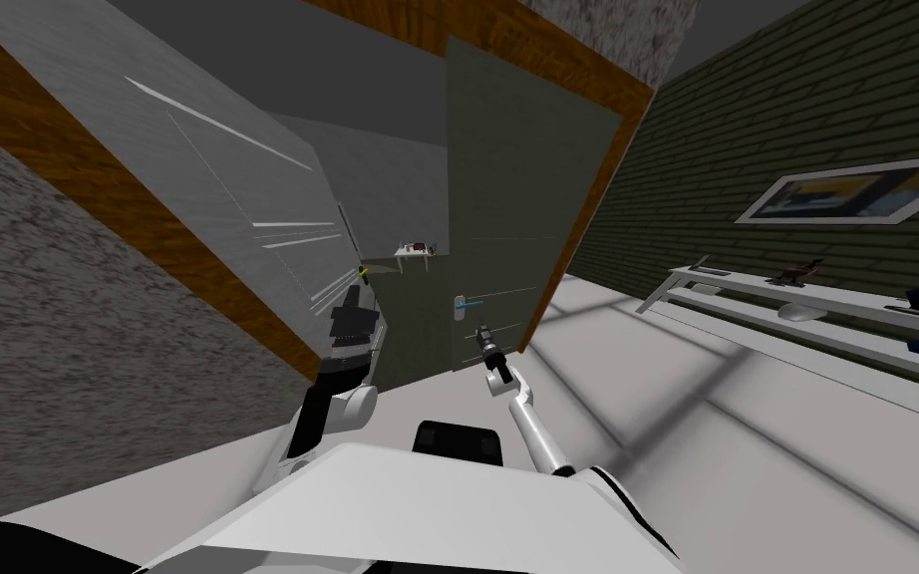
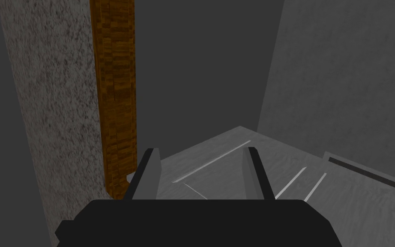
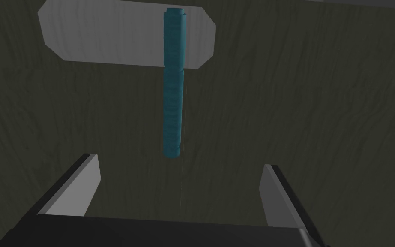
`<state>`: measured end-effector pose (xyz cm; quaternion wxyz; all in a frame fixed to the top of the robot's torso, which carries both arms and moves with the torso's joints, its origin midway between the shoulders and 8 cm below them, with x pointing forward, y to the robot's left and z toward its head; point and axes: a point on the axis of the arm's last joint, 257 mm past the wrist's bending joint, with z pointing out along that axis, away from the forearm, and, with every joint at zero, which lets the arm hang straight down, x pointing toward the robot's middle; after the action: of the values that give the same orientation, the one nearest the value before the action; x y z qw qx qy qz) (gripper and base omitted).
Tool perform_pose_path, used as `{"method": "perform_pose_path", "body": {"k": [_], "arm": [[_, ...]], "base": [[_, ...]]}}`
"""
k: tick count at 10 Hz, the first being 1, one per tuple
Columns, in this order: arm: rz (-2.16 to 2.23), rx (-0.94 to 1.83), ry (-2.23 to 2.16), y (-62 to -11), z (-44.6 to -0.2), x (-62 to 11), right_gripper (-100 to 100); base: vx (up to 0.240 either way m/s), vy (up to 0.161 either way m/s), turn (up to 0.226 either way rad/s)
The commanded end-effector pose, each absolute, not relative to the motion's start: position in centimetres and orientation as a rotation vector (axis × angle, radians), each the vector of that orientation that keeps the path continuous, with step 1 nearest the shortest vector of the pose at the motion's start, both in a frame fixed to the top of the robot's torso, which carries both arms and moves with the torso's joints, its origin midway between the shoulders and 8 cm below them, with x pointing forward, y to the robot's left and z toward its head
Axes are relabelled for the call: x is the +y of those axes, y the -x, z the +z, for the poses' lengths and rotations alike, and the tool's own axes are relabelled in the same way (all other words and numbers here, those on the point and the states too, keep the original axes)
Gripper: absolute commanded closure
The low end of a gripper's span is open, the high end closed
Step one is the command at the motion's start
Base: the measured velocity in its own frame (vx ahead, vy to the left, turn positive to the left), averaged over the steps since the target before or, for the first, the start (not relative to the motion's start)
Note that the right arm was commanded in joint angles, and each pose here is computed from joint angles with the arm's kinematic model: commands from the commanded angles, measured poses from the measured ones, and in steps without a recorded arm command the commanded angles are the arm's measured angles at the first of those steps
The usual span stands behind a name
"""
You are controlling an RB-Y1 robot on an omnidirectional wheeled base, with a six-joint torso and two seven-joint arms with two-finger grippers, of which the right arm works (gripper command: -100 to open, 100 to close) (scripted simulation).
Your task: Push the door open
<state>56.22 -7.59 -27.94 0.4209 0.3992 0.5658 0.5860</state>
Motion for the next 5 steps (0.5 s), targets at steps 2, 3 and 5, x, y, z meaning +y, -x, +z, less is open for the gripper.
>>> {"method": "perform_pose_path", "body": {"k": [2,3,5], "arm": [[1.467,1.452,-1.013,-56.5,-28.9,-6.5,-100],[1.467,1.444,-1.01,-56.5,-28.7,-6.7,-100],[1.451,1.447,-1.006,-56.6,-29.0,-7.6,-100]], "base": [[0.099,-0.093,0.078],[0.048,-0.04,0.017],[0.125,0.024,0.025]]}}
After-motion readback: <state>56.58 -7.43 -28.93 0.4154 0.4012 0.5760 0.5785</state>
